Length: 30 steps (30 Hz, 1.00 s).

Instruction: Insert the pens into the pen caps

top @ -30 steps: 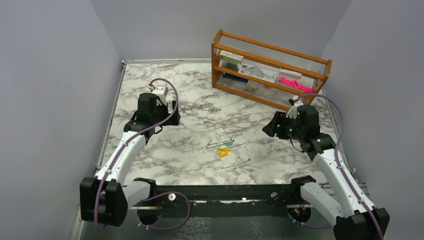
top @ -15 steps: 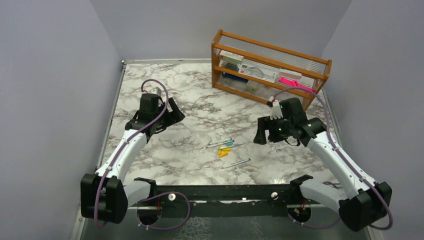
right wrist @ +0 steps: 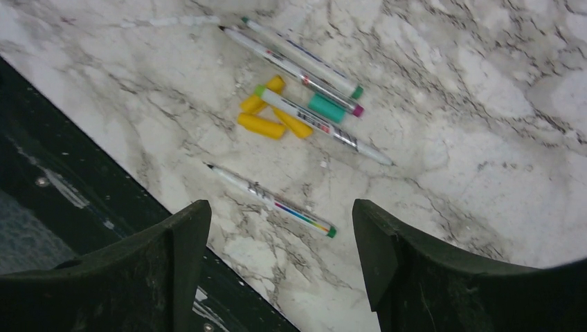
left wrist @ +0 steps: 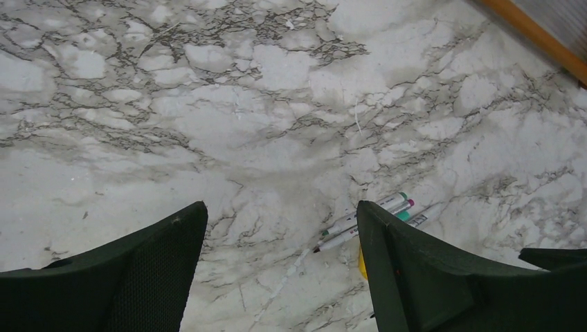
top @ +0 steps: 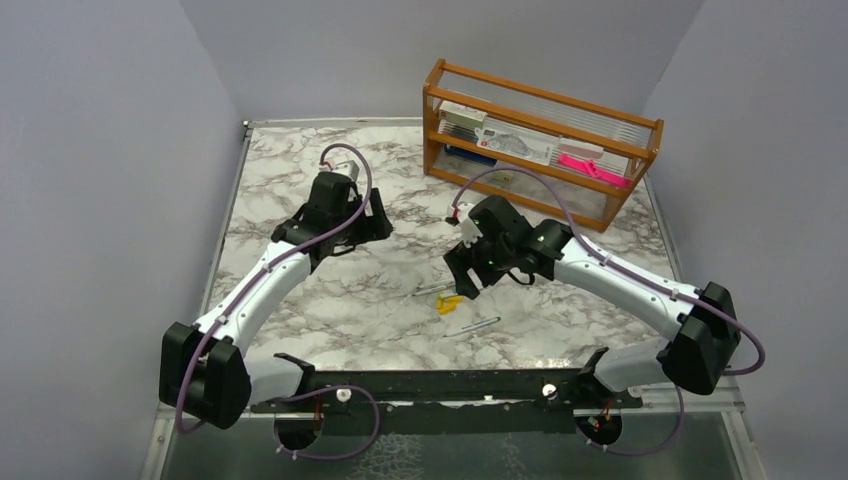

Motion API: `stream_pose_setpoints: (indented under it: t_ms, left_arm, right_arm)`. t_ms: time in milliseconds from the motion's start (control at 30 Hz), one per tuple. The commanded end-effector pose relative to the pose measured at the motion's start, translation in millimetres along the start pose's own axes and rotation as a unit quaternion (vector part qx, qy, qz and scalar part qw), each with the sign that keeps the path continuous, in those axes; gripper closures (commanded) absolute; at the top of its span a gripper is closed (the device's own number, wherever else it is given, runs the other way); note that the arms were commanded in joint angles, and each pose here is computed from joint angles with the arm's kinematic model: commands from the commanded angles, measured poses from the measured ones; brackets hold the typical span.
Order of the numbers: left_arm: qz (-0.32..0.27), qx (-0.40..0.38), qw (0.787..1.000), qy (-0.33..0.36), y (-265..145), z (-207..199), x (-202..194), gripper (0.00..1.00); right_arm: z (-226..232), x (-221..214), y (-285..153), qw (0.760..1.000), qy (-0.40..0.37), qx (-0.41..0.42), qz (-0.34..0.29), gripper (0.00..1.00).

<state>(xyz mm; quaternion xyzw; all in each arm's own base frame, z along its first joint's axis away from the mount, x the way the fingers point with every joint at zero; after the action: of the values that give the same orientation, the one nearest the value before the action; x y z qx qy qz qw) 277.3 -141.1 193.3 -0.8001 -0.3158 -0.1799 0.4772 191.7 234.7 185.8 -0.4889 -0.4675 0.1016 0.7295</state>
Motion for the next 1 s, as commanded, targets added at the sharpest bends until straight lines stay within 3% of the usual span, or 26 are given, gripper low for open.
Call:
stream_pose_setpoints:
  t_ms: [0, 267, 500, 600, 667, 767, 867, 967]
  left_arm:
    - [-0.016, 0.03, 0.999, 0.008, -15, 7, 5, 0.18]
    - [-0.014, 0.039, 0.999, -0.003, -30, 17, -10, 0.17]
    - [-0.003, 0.046, 0.999, 0.005, -21, 15, -5, 0.18]
    - [0.006, 0.038, 0.999, 0.016, -15, 8, -1, 0.26]
    - [0.013, 0.035, 0.999, 0.03, -12, 5, -3, 0.32]
    - [0.016, 0.039, 0.998, 0.044, -11, 5, -3, 0.33]
    - [0.008, 0.05, 0.996, 0.073, -19, 6, 5, 0.31]
    - [0.001, 0.092, 0.99, 0.104, -26, 14, 15, 0.17]
  right_arm:
    - [-15, -20, -2, 0.998, -0.006, -0.054, 0.035, 0.25]
    - [-13, -39, 17, 0.996, -0.033, -0.023, 0.083, 0.25]
    - [-10, -28, 17, 0.992, -0.03, -0.019, 0.122, 0.25]
    - [-10, -25, 17, 0.992, -0.02, -0.025, 0.118, 0.3]
    - [-10, -23, 15, 0.994, -0.007, -0.029, 0.11, 0.42]
    - [-6, -13, 8, 0.996, 0.013, -0.028, 0.08, 0.49]
    - [0, 0, 2, 0.998, 0.037, -0.017, 0.043, 0.47]
    - [9, 9, 5, 0.998, 0.062, 0.015, 0.013, 0.33]
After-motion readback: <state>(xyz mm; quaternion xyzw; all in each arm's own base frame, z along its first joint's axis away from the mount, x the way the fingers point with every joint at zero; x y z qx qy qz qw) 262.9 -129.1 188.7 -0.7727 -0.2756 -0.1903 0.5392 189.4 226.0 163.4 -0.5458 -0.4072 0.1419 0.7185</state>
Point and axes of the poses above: each gripper's point midway between its finger pads, its own y axis out along the fingers, its own z axis along the line the jaws close on, x = y × z, the point moved 5 cm from there along -y, back along the fingers, and after that the axes turned 6 degrees about -y, right-handed, at the moved point
